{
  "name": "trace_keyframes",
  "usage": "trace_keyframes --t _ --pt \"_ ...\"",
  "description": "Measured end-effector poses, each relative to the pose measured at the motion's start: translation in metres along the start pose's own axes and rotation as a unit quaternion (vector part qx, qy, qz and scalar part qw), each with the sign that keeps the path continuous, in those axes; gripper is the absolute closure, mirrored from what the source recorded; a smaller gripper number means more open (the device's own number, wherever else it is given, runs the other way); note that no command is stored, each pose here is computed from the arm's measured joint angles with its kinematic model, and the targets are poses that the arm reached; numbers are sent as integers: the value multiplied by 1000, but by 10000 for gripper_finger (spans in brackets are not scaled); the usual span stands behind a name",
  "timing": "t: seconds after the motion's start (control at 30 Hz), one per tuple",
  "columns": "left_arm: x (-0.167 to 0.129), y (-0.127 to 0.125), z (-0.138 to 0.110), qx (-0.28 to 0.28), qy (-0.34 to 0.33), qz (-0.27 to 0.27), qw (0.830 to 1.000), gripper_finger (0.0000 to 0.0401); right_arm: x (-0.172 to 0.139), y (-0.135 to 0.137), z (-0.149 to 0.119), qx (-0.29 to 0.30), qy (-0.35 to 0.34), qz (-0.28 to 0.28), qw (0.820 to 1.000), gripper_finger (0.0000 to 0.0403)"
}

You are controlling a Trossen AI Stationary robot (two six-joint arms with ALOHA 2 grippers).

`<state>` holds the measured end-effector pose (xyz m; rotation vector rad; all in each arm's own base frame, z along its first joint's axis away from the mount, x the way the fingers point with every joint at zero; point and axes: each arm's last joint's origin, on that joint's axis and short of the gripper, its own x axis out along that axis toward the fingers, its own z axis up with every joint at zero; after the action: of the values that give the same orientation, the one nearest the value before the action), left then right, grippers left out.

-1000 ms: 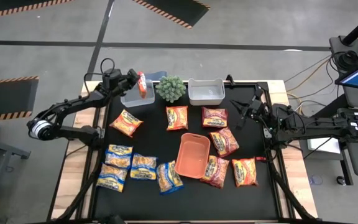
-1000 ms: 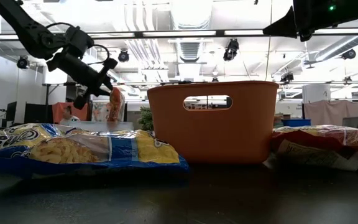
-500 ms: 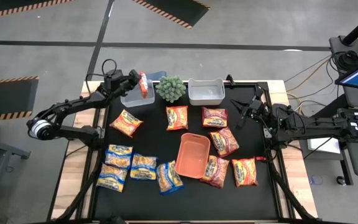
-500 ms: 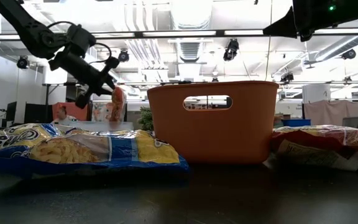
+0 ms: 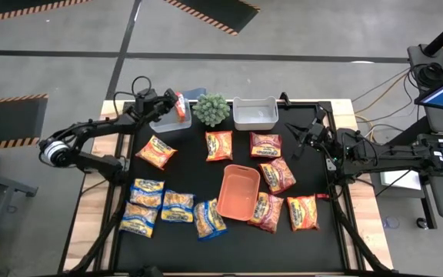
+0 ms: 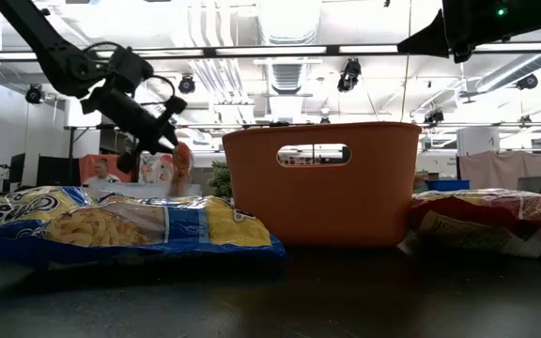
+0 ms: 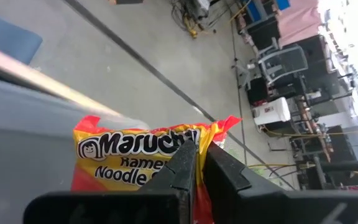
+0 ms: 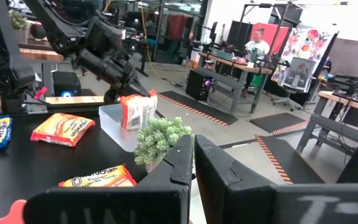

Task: Sort Maruchan noodles
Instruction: Put the orange noodle pack into the transparent bin

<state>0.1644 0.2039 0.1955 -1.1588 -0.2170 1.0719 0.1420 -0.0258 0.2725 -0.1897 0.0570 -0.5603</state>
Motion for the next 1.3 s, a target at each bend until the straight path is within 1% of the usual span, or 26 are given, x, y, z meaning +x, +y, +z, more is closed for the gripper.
trace_keyframes --t 0.2,0.43,0.6,0.83,1.07,1.3 --pt "14 8 -6 -10 10 2 1000 392 0 0 0 0 0 0 1000 394" --pt "28 9 -11 -14 23 -42 999 392 0 0 0 -3 0 0 1000 394" --pt "32 14 -13 -14 27 -34 999 384 0 0 0 -3 0 0 1000 394" --pt "32 14 -13 -11 28 -33 999 339 0 0 0 -3 0 0 1000 394" --pt "31 13 -13 15 28 -39 999 283 0 0 0 -3 0 0 1000 394" --pt "27 7 -12 32 57 -70 995 236 0 0 0 -2 0 0 1000 394"
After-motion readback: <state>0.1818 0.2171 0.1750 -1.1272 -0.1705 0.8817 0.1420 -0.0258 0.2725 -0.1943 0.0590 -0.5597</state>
